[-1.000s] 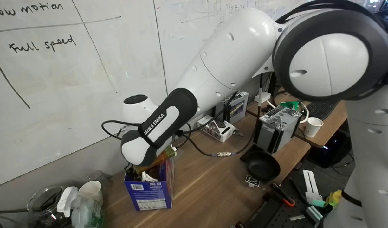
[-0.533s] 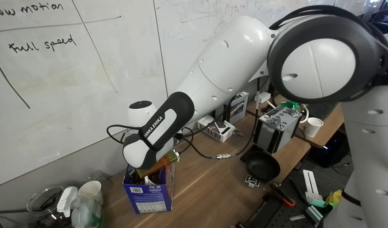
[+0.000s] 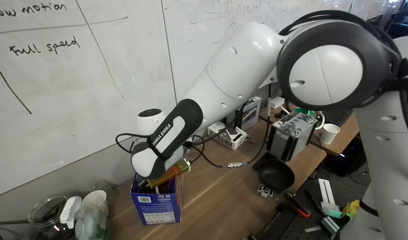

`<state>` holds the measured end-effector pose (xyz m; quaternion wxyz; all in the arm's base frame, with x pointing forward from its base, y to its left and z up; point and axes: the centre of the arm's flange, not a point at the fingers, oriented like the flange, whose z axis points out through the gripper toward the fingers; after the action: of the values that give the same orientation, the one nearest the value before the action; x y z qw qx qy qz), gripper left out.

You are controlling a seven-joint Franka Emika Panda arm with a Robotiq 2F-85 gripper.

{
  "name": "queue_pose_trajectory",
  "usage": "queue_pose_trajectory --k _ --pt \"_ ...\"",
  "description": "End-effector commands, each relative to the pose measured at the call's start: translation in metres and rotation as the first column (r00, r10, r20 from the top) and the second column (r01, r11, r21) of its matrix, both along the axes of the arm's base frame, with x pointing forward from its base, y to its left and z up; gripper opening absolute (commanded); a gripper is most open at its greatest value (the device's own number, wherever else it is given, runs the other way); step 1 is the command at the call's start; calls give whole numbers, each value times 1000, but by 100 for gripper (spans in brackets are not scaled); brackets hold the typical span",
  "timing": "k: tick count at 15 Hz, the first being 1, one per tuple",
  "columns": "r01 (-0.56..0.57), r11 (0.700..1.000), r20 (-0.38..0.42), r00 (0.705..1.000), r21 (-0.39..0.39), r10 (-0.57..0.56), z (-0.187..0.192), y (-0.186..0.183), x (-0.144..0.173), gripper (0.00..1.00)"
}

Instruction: Pick the ropes and put them in the box

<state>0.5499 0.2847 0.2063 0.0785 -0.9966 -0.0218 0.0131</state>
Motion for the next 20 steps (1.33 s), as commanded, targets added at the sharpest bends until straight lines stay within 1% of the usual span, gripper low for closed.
queue_pose_trajectory --k 1,6,7,10,11,14,16,18,19,20 --pt "-24 997 20 999 -70 25 29 0 1 62" --pt "-26 984 77 996 -178 40 72 -6 2 98" --pt "-21 979 86 995 -205 39 80 -7 3 100" --pt "7 955 127 991 -296 33 118 -17 2 100" --pt "21 948 139 990 -317 25 131 -22 3 100" --pt "50 928 162 987 -369 11 155 -29 1 100" --pt "61 917 159 987 -393 3 166 -34 1 100" --pt "59 895 128 992 -443 -2 180 -41 -5 100" --pt "17 889 69 997 -457 16 188 -47 -14 100" --pt "-5 881 27 999 -473 20 200 -56 -25 100"
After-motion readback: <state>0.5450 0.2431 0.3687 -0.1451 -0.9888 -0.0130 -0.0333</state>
